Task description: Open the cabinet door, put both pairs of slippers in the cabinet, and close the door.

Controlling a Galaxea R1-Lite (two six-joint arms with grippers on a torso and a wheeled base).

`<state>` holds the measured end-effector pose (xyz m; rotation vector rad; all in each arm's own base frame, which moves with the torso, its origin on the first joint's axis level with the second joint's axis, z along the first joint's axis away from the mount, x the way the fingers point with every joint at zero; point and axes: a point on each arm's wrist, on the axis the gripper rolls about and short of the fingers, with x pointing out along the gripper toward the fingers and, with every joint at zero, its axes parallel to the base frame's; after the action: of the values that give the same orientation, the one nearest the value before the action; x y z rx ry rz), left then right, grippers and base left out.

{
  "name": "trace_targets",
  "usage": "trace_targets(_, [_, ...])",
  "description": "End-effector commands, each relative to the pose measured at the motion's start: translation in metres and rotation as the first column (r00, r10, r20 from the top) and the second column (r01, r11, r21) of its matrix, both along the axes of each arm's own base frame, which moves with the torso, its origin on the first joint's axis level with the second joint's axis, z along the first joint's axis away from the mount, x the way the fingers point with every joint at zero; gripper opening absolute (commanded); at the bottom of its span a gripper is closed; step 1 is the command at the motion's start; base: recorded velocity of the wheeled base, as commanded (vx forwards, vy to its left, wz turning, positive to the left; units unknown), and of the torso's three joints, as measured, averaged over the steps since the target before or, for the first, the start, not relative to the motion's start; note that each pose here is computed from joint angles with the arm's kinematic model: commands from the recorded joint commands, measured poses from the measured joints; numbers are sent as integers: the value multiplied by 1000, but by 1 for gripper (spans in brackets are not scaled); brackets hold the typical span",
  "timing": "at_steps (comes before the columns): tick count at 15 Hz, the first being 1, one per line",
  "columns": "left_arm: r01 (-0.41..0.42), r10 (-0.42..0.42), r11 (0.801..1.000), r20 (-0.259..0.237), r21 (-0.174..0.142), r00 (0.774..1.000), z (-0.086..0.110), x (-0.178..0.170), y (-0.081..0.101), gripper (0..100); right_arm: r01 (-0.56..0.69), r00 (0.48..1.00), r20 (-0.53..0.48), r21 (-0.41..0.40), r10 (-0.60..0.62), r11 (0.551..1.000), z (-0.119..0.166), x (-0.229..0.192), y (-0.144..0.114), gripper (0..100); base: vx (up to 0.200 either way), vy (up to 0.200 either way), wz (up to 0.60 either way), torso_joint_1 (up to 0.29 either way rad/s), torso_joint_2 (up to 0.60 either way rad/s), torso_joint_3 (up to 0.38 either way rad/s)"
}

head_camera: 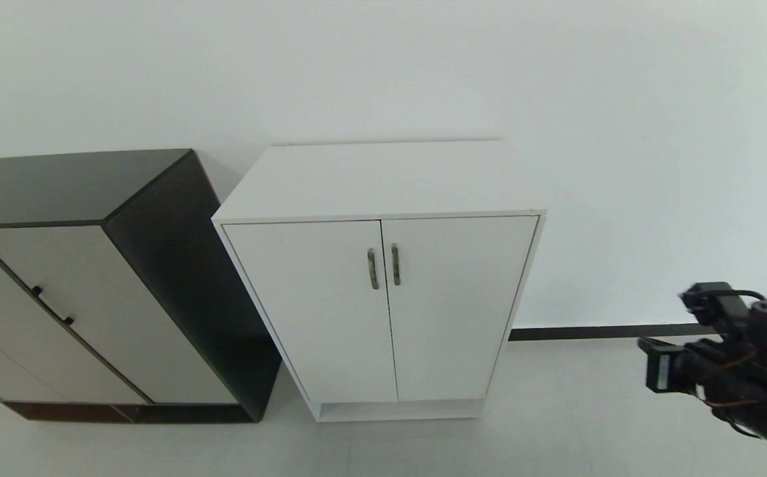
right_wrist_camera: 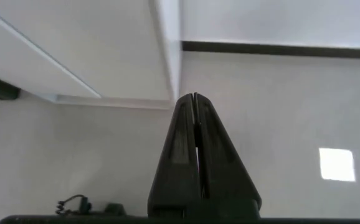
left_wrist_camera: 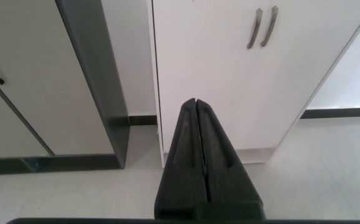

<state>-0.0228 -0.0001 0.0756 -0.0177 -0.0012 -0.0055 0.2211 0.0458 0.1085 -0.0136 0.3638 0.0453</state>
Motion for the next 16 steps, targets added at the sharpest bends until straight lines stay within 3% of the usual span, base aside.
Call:
trace_targets(1, [1,-1,1000,0,-1,1000,0,0,0,0,75,995,65,0,-75,997,3,-81,-28,0,0,0,0,0,0,0])
trace_targets(4, [-1,1,1000,0,-2,1000,0,0,0,0,152,987,52,-27,-151,988,6,-133,-38,0,0,0,0,0,0,0])
trace_targets(7, [-2,2,1000,0,-1,1000,0,0,0,0,155,976,164,-46,-145,987,2,-186,-47,0,0,0,0,0,0,0])
trace_targets(9, [-1,1,1000,0,-1,1000,0,0,0,0,158,942,306,-32,-141,987,-11,-230,-53,0,0,0,0,0,0,0])
trace_targets(11, [-4,4,1000,0,-1,1000,0,0,0,0,170,948,281,-43,-152,984,-26,-237,-54,0,0,0,0,0,0,0])
trace_targets(12, [-6,6,1000,0,-1,1000,0,0,0,0,157,934,322,15,-153,987,-25,-236,-54,0,0,0,0,0,0,0])
trace_targets(15, [-7,7,1000,0,1,1000,0,0,0,0,-75,968,243,16,69,997,-33,-237,-49,0,0,0,0,0,0,0])
trace_targets(16, [-7,7,1000,0,1,1000,0,0,0,0,-94,960,265,-9,93,996,-31,-236,-49,0,0,0,0,0,0,0])
